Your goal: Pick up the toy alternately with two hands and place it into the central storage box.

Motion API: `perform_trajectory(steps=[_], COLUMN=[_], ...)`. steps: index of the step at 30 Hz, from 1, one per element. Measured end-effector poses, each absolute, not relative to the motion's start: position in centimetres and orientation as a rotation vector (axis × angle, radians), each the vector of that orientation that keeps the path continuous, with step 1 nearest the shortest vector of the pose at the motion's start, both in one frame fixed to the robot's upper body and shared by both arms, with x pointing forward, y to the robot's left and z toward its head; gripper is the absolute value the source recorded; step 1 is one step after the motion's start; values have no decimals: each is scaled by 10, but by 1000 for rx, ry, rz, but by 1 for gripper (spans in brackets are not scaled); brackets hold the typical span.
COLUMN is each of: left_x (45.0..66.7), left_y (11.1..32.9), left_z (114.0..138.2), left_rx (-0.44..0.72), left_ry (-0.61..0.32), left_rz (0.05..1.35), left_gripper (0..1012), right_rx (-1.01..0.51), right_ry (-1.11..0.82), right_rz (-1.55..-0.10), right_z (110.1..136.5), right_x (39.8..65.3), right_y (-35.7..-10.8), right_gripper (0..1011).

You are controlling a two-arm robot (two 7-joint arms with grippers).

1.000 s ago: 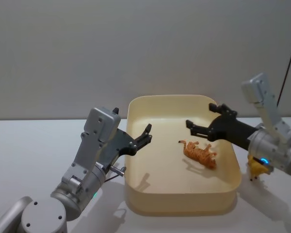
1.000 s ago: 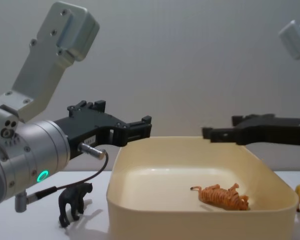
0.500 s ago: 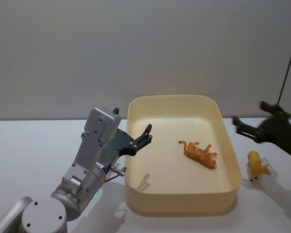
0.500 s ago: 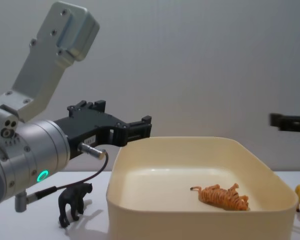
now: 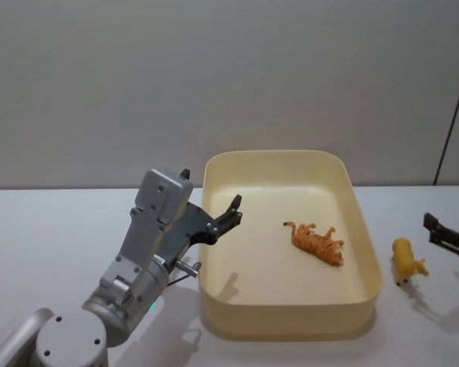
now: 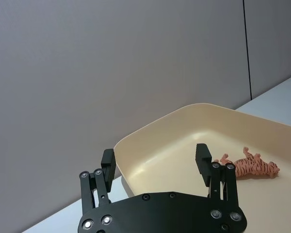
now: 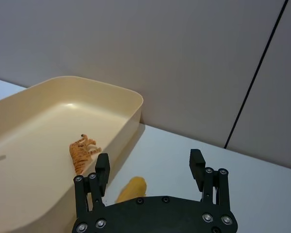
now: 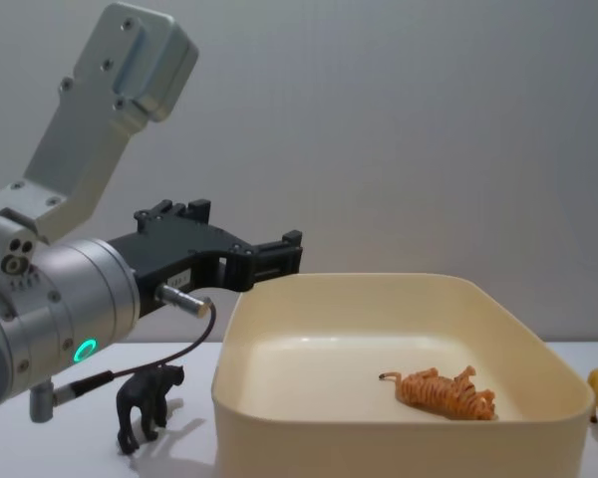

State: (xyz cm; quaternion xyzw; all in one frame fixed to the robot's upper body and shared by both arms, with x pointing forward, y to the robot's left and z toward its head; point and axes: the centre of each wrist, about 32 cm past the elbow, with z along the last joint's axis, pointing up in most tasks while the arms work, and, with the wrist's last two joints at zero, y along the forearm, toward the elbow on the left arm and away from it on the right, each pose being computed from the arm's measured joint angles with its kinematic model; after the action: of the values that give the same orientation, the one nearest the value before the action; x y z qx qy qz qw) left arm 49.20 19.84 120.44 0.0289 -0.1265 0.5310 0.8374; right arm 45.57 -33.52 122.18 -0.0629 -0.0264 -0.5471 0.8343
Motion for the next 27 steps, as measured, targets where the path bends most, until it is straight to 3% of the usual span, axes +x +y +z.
perform_trajectory(steps=[14,27], left_x=[492,492], left_y=[198,198], left_z=[1204,1204], left_rx=[61,61], left_ry=[-268,-268], left_rz=[1124,1124], left_gripper=[1001,1001], right_rx=[-195,-234], right_ry=[29,73], right_rz=[-1171,-1169], right_z=[1205,1188], right_x=[427,429], right_y=[-343,-339], right_gripper=[1001,1001])
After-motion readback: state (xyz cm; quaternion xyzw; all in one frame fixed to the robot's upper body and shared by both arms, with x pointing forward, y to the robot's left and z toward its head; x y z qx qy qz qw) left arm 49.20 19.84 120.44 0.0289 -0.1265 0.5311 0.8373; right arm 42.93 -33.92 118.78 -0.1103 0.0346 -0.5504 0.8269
